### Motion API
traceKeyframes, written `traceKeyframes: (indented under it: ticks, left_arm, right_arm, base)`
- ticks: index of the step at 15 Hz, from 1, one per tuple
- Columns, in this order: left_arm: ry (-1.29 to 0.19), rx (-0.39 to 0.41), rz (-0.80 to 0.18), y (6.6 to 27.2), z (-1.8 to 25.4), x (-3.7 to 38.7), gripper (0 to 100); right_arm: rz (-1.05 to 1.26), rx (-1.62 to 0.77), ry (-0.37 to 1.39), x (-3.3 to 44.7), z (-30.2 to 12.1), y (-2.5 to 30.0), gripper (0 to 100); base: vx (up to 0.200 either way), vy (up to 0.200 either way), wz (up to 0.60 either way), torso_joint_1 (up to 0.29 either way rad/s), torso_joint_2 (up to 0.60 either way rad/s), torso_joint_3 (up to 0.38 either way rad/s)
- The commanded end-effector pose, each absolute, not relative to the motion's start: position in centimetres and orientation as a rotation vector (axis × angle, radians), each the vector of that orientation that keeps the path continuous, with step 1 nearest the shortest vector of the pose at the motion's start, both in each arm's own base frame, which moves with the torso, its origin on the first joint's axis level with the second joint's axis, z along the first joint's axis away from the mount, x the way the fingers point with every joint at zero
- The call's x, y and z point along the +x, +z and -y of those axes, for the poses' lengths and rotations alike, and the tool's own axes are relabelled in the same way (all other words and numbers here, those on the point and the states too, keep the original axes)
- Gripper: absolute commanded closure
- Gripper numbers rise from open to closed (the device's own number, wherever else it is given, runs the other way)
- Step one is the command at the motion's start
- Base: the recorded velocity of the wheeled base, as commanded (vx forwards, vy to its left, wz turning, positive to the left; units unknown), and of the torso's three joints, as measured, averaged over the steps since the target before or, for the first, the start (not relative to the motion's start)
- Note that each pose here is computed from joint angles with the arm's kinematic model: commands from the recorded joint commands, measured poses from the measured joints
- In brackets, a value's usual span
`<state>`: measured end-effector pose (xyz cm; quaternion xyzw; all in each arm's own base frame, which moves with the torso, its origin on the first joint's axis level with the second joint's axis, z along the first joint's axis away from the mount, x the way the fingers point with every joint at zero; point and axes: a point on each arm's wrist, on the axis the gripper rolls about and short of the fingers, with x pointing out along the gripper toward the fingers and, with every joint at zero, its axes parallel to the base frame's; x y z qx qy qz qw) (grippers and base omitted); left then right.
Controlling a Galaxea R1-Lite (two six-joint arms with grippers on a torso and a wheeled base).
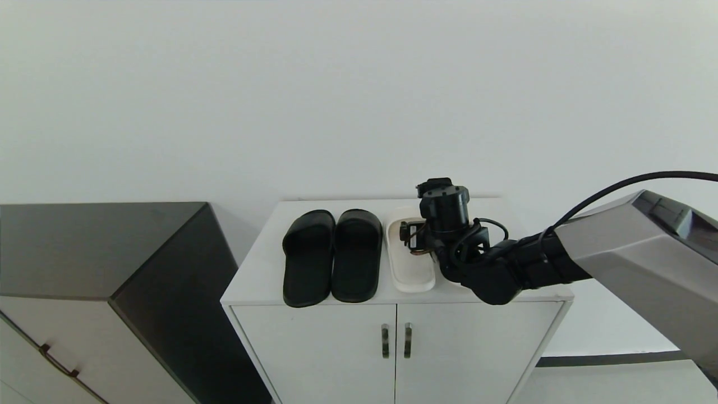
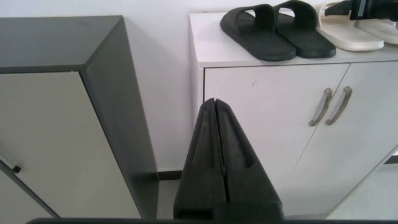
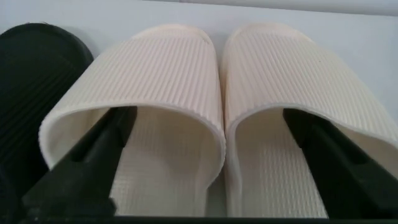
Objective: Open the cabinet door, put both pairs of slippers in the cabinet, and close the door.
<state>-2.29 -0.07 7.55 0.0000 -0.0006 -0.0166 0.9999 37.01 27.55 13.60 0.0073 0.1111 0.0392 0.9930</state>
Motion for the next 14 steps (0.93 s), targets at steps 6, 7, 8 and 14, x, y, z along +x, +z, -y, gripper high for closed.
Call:
traceKeyframes:
  ticks: [6, 7, 8, 14]
  left_arm:
    - [-0.034, 0.000, 0.000, 7.5, 0.1, -2.3, 100]
    - [-0.034, 0.000, 0.000, 7.5, 0.1, -2.3, 100]
    - [-0.034, 0.000, 0.000, 7.5, 0.1, -2.3, 100]
    - [-0.034, 0.000, 0.000, 7.5, 0.1, -2.3, 100]
  right_arm:
    - [-0.216, 0.012, 0.050, 38.2, -26.8, 13.4, 100]
    - [-0.208, 0.011, 0.051, 38.1, -26.6, 13.9, 100]
    - [-0.195, 0.013, 0.052, 37.6, -26.4, 14.9, 100]
    - [-0.216, 0.007, 0.272, 26.9, -24.3, 19.5, 100]
  base:
    - [0.000, 0.000, 0.00, 0.000, 0.00, 0.000]
    - [0.000, 0.000, 0.00, 0.000, 0.00, 0.000]
    - [0.000, 0.000, 0.00, 0.000, 0.00, 0.000]
    - [0.000, 0.000, 0.00, 0.000, 0.00, 0.000]
